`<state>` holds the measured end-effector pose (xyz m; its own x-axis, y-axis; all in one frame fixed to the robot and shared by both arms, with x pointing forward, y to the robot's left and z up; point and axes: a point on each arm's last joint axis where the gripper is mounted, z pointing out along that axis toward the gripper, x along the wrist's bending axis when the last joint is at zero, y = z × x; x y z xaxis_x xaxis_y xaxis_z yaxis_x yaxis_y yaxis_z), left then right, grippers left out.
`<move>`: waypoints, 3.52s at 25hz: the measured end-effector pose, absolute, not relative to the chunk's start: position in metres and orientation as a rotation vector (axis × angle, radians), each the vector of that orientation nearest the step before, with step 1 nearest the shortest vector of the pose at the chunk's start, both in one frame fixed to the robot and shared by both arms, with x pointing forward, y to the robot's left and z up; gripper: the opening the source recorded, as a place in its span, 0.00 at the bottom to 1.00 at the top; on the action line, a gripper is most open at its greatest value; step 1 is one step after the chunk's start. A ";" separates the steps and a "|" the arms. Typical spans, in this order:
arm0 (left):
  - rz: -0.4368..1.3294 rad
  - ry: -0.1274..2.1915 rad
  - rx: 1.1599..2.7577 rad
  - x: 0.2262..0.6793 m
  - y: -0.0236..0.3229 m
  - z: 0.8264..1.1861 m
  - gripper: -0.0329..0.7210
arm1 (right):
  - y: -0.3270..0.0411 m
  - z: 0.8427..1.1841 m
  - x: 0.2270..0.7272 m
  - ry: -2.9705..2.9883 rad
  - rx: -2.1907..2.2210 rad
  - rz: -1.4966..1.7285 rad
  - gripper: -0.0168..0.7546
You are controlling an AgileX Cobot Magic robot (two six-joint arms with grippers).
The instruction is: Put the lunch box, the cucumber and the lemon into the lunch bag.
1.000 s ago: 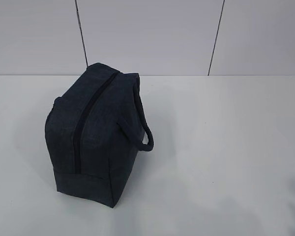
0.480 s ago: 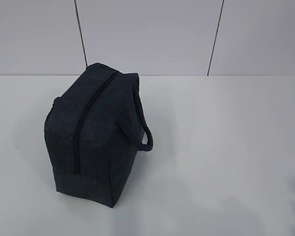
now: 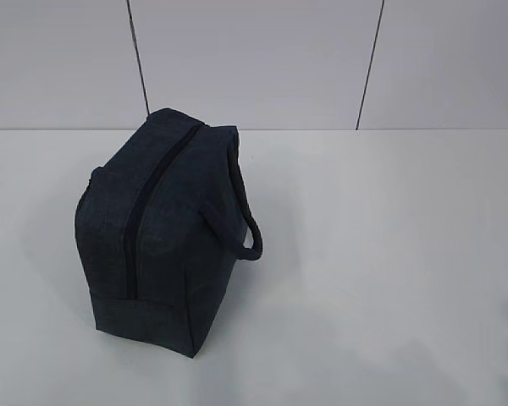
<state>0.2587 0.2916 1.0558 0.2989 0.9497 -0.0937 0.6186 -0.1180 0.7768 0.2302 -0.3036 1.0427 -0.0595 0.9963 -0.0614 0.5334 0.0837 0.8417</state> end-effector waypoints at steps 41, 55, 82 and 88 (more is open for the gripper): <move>0.568 1.406 1.829 0.259 0.292 1.056 0.36 | -0.304 1.043 0.229 1.645 1.550 0.868 0.77; 0.653 1.518 1.721 0.255 0.295 1.056 0.36 | -0.304 1.043 0.229 1.645 1.550 0.867 0.77; 0.883 1.592 1.505 0.231 0.302 1.056 0.36 | -0.304 1.043 0.229 1.642 1.548 0.867 0.77; 0.892 1.546 1.556 0.231 0.300 1.056 0.36 | -0.304 1.043 0.229 1.642 1.548 0.867 0.77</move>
<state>0.2307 0.3003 1.0563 0.0254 0.9992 -0.0312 0.4729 0.0155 0.8810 0.2289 -0.3040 1.0430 -0.0323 0.9983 -0.0481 0.5232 0.0579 0.8503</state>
